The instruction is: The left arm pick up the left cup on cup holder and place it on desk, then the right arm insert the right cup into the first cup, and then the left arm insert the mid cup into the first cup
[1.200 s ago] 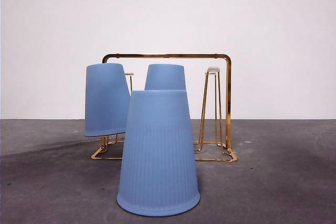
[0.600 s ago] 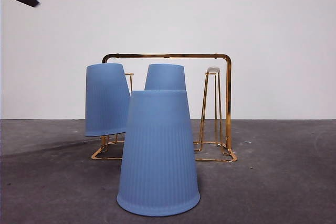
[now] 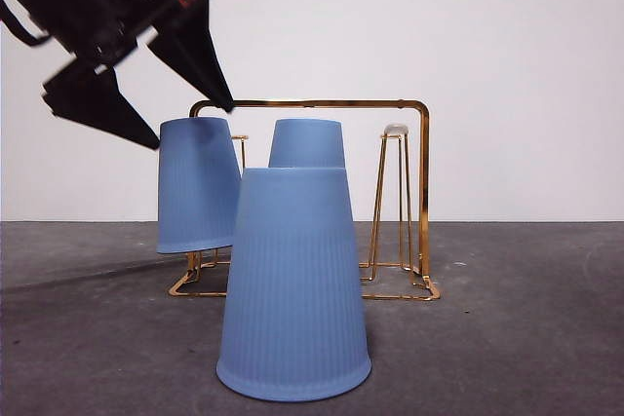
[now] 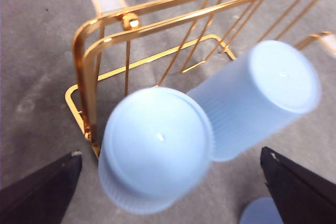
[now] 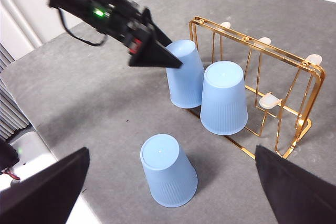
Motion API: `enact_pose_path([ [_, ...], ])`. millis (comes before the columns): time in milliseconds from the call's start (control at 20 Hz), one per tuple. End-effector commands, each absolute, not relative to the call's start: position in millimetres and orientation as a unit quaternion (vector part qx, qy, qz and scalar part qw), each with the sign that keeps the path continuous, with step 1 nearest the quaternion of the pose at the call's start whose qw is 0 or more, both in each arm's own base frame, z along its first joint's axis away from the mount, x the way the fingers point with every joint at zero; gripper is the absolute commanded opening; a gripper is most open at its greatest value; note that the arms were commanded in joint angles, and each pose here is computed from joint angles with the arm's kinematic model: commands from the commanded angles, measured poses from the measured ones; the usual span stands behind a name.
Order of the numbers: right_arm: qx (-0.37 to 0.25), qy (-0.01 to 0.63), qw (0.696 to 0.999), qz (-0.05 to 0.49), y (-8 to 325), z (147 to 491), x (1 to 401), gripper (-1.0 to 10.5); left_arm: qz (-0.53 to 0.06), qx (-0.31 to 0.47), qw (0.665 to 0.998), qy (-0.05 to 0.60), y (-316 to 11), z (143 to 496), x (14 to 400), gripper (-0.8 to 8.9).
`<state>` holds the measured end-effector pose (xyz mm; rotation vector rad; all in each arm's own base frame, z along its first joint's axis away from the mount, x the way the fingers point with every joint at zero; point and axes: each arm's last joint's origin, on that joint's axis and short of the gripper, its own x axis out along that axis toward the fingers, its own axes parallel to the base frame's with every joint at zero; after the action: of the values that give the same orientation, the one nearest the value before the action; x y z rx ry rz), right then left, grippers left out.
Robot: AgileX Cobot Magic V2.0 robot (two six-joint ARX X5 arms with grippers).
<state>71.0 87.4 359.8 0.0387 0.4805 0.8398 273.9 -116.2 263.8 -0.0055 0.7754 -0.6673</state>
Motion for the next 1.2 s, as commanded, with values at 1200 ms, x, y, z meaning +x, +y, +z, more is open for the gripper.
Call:
enact_pose_path([
  [1200, 0.033, 0.229, 0.884, 0.405, 88, 365, 70, 5.0, -0.325, -0.029, 0.905, 0.272, -91, 344, 206, 2.8],
])
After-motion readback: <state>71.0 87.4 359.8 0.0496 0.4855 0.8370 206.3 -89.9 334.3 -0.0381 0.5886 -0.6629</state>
